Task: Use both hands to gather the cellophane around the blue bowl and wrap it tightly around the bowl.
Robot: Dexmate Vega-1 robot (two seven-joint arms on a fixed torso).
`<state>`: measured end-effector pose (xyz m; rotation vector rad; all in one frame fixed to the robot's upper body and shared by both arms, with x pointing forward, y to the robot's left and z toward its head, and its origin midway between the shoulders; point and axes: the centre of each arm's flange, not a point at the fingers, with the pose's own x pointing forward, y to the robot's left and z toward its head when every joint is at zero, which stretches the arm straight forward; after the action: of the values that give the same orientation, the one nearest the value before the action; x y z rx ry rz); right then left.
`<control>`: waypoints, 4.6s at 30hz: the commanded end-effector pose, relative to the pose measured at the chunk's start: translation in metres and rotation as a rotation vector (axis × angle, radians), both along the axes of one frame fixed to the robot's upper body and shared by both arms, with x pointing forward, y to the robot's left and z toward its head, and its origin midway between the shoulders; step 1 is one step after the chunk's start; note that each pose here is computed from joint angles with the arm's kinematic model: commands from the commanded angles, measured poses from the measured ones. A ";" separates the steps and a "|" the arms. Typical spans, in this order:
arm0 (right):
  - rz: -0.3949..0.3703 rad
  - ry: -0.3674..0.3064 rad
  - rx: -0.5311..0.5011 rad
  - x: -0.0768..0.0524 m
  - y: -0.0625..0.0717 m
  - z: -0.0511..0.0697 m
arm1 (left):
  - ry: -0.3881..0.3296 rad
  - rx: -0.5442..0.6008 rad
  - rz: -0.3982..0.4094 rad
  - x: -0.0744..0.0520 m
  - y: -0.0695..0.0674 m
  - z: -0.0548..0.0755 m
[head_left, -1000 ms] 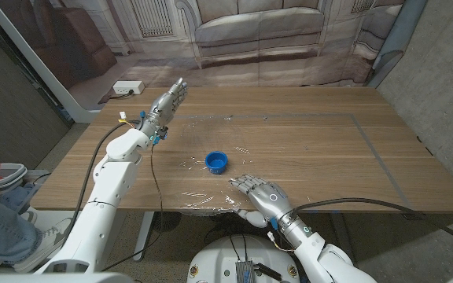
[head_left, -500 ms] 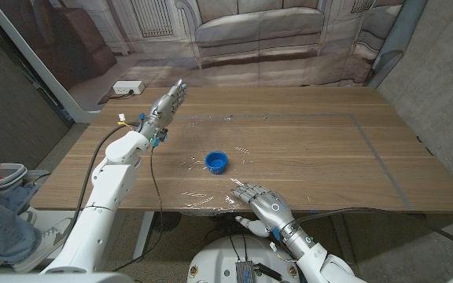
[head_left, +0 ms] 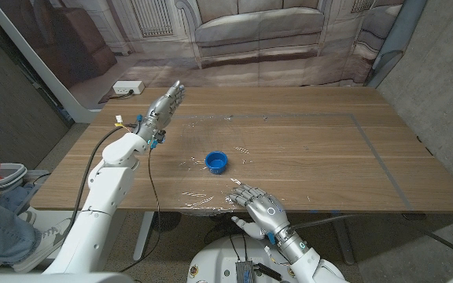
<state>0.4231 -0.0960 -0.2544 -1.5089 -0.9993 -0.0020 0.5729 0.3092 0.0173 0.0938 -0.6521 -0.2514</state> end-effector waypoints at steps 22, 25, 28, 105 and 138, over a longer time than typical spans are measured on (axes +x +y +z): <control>0.035 -0.046 0.137 0.025 0.000 -0.021 | -0.002 0.009 -0.004 -0.007 0.003 0.004; 0.043 -0.058 0.145 0.024 0.001 -0.016 | 0.001 0.003 -0.006 -0.006 0.003 0.002; 0.053 -0.071 0.146 0.021 0.002 -0.008 | 0.004 -0.003 -0.007 -0.005 0.004 -0.001; -0.055 0.094 0.094 0.058 0.071 0.162 | -0.067 0.116 0.103 -0.014 0.004 -0.033; -0.146 0.275 0.104 0.119 0.081 0.187 | -0.054 0.107 0.102 -0.008 0.011 -0.032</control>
<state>0.5260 -0.0189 -0.0728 -1.4416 -0.7055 0.0320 0.5643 0.3178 -0.0158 0.2395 -0.6874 -0.1868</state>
